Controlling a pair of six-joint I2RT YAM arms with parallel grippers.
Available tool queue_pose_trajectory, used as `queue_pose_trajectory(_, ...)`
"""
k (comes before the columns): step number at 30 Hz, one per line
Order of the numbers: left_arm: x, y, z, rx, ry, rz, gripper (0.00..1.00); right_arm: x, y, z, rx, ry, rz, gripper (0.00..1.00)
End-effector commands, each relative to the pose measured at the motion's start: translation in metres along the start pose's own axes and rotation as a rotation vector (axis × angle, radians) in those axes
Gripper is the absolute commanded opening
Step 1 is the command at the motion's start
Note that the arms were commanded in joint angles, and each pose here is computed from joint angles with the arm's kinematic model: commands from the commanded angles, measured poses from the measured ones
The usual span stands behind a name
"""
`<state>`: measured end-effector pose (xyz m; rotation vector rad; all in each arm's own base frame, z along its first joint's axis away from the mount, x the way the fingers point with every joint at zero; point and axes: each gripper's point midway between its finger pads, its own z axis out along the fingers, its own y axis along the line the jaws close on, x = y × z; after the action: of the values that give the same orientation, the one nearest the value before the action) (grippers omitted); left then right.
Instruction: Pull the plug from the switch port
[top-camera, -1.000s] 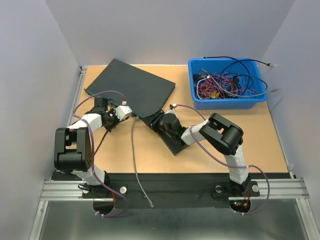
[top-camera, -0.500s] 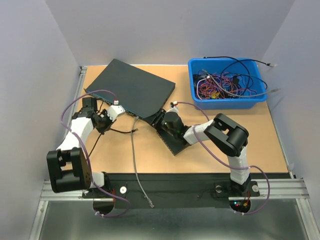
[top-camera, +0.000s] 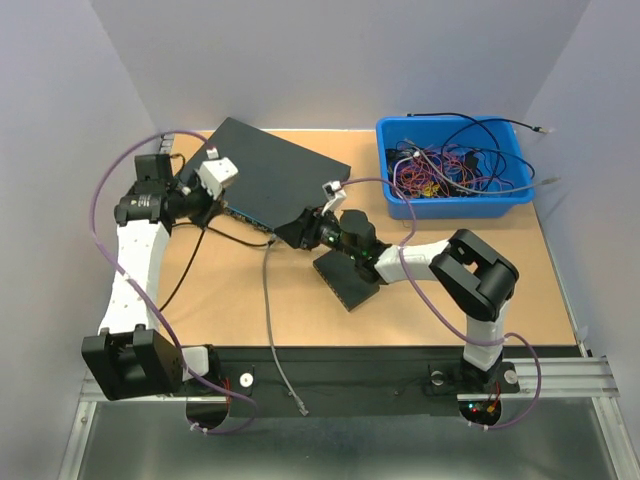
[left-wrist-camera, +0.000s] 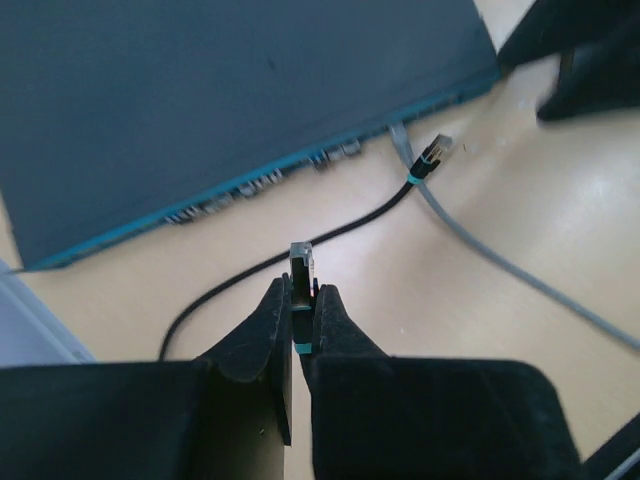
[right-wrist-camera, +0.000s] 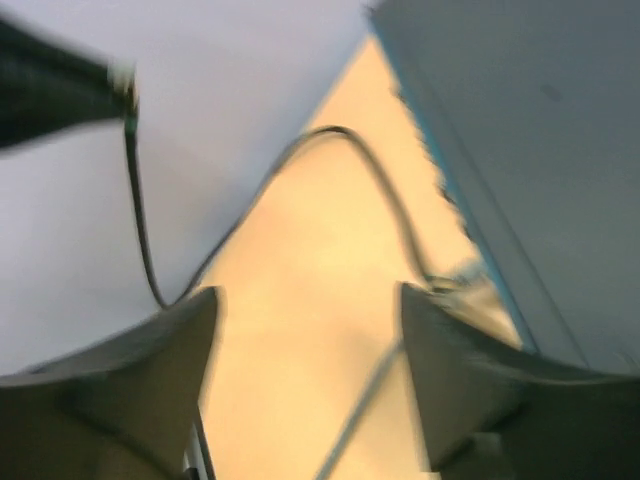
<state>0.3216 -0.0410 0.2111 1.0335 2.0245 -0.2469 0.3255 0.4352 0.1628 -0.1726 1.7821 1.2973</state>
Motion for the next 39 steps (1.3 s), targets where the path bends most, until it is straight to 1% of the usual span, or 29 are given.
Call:
queue_pose_trajectory(1, -0.094, 0.014, -0.045, -0.051, -0.257, -0.011, 0.00, -0.032, 0.093, 0.009, -0.340, -0.098, -0.199, 0.83)
queue_pose_trajectory(2, -0.110, 0.014, -0.051, -0.046, -0.305, -0.007, 0.00, -0.048, 0.114, 0.017, -0.383, -0.142, -0.220, 0.97)
queue_pose_trajectory(3, -0.128, 0.017, -0.063, -0.058, -0.349, -0.025, 0.00, -0.043, 0.123, 0.022, -0.400, -0.141, -0.217, 0.99)
queue_pose_trajectory(5, -0.151, 0.017, -0.076, -0.058, -0.419, -0.012, 0.00, -0.060, 0.154, 0.032, -0.467, -0.185, -0.223, 1.00)
queue_pose_trajectory(7, -0.169, 0.016, -0.089, -0.055, -0.467, -0.017, 0.00, -0.052, 0.167, 0.043, -0.506, -0.178, -0.225, 1.00)
queue_pose_trajectory(8, -0.177, 0.013, -0.094, -0.048, -0.491, -0.007, 0.00, -0.065, 0.182, 0.048, -0.534, -0.212, -0.225, 1.00)
queue_pose_trajectory(11, -0.191, 0.011, -0.104, -0.036, -0.533, -0.010, 0.00, -0.052, 0.182, 0.068, -0.537, -0.186, -0.193, 1.00)
queue_pose_trajectory(12, -0.193, 0.010, -0.105, -0.036, -0.541, -0.011, 0.00, -0.055, 0.196, 0.071, -0.575, -0.184, -0.200, 1.00)
queue_pose_trajectory(17, -0.210, 0.007, -0.119, -0.034, -0.595, 0.000, 0.00, -0.024, 0.206, 0.097, -0.591, -0.121, -0.193, 0.98)
queue_pose_trajectory(18, -0.212, 0.005, -0.120, -0.027, -0.600, -0.007, 0.00, -0.019, 0.207, 0.101, -0.587, -0.109, -0.184, 0.90)
queue_pose_trajectory(19, -0.215, 0.004, -0.123, -0.027, -0.609, 0.001, 0.00, -0.021, 0.213, 0.103, -0.601, -0.111, -0.177, 0.78)
queue_pose_trajectory(20, -0.216, 0.004, -0.124, -0.030, -0.613, -0.001, 0.00, -0.021, 0.214, 0.104, -0.603, -0.110, -0.169, 0.61)
queue_pose_trajectory(21, -0.217, 0.005, -0.125, -0.036, -0.614, 0.002, 0.00, -0.025, 0.213, 0.105, -0.592, -0.118, -0.162, 0.40)
queue_pose_trajectory(22, -0.219, 0.005, -0.128, -0.045, -0.618, 0.010, 0.00, -0.027, 0.214, 0.104, -0.582, -0.127, -0.155, 0.03)
queue_pose_trajectory(23, -0.219, 0.004, -0.129, -0.046, -0.618, 0.014, 0.00, -0.025, 0.207, 0.104, -0.558, -0.126, -0.157, 0.00)
queue_pose_trajectory(26, -0.220, 0.004, -0.135, -0.062, -0.608, 0.035, 0.00, -0.048, 0.212, 0.093, -0.519, -0.188, -0.190, 0.00)
queue_pose_trajectory(27, -0.221, 0.005, -0.136, -0.071, -0.605, 0.044, 0.00, -0.065, 0.214, 0.087, -0.492, -0.230, -0.223, 0.00)
queue_pose_trajectory(28, -0.220, 0.005, -0.138, -0.079, -0.596, 0.058, 0.10, -0.077, 0.214, 0.085, -0.478, -0.250, -0.243, 0.00)
queue_pose_trajectory(29, -0.220, 0.006, -0.139, -0.089, -0.592, 0.067, 0.44, -0.104, 0.214, 0.084, -0.464, -0.297, -0.279, 0.01)
queue_pose_trajectory(30, -0.220, 0.006, -0.140, -0.095, -0.588, 0.071, 0.57, -0.125, 0.217, 0.080, -0.455, -0.326, -0.298, 0.01)
queue_pose_trajectory(31, -0.221, 0.009, -0.146, -0.128, -0.585, 0.074, 0.98, -0.146, 0.218, 0.076, -0.429, -0.332, -0.335, 0.01)
queue_pose_trajectory(32, -0.221, 0.011, -0.148, -0.147, -0.583, 0.074, 0.99, -0.170, 0.221, 0.071, -0.420, -0.360, -0.359, 0.00)
queue_pose_trajectory(33, -0.222, 0.013, -0.151, -0.164, -0.580, 0.077, 0.99, -0.206, 0.210, 0.065, -0.382, -0.406, -0.384, 0.00)
queue_pose_trajectory(34, -0.223, 0.013, -0.158, -0.189, -0.579, 0.085, 0.99, -0.248, 0.222, 0.046, -0.371, -0.469, -0.410, 0.00)
queue_pose_trajectory(35, -0.222, 0.018, -0.160, -0.223, -0.567, 0.085, 0.99, -0.275, 0.219, 0.035, -0.335, -0.519, -0.451, 0.01)
queue_pose_trajectory(36, -0.222, 0.020, -0.163, -0.242, -0.561, 0.090, 0.99, -0.314, 0.199, 0.021, -0.249, -0.583, -0.473, 0.01)
queue_pose_trajectory(37, -0.221, 0.021, -0.165, -0.256, -0.551, 0.091, 0.99, -0.344, 0.201, 0.002, -0.219, -0.648, -0.502, 0.01)
queue_pose_trajectory(38, -0.220, 0.023, -0.169, -0.279, -0.539, 0.098, 0.99, -0.388, 0.198, -0.033, -0.139, -0.756, -0.556, 0.01)
queue_pose_trajectory(39, -0.220, 0.024, -0.170, -0.288, -0.534, 0.098, 0.99, -0.408, 0.200, -0.055, -0.105, -0.810, -0.582, 0.01)
